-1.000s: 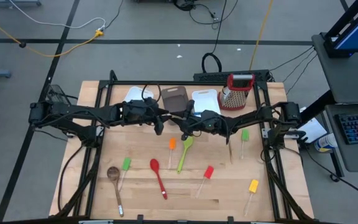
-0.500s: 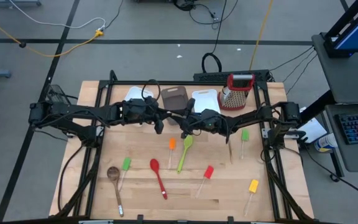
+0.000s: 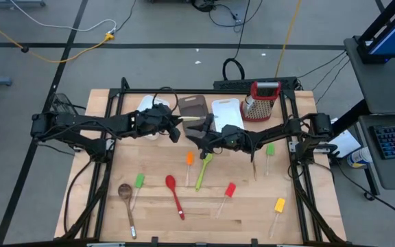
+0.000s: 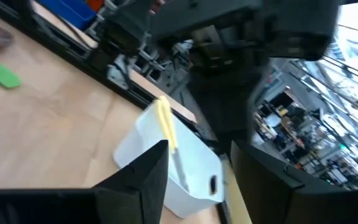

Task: Pick & Place Kitchen Items
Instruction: Put the yellow knife into the left white bin

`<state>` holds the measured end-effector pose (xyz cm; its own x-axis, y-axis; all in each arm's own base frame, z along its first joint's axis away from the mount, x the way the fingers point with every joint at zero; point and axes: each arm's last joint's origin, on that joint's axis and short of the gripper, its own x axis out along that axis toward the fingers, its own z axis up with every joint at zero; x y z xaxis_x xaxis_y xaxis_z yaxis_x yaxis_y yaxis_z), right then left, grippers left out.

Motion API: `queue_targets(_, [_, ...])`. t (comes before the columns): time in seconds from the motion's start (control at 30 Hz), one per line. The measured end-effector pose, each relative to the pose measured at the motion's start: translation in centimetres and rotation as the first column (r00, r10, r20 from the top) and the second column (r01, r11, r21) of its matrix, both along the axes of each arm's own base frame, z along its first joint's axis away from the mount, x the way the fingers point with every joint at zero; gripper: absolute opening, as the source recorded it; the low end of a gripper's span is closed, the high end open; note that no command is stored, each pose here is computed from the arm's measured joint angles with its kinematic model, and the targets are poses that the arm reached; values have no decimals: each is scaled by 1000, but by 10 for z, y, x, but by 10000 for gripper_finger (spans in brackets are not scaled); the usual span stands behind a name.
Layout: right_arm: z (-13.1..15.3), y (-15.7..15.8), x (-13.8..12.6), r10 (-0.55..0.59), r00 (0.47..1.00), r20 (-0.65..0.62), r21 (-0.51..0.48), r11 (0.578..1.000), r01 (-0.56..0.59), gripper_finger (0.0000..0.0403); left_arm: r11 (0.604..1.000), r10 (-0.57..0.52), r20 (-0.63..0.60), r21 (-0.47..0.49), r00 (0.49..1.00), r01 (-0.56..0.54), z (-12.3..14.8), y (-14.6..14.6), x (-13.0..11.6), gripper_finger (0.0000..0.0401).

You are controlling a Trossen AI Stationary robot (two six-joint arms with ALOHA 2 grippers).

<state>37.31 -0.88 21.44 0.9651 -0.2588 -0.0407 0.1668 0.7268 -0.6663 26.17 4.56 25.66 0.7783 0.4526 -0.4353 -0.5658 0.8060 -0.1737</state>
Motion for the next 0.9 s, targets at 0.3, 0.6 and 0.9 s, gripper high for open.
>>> queue_targets(0.3, [-3,7,0,-33,999,-31,-9,999,32,170,995,93,50,36,994,-94,27,-3,-31,33])
queue_targets(0.6, [-5,8,0,-28,998,-47,-11,1000,28,169,961,277,27,-6,961,-277,41,-20,-86,33])
queue_targets(0.9, [-5,8,-1,-28,998,-49,-11,1000,28,167,912,402,-17,-87,916,-402,38,-28,-132,33])
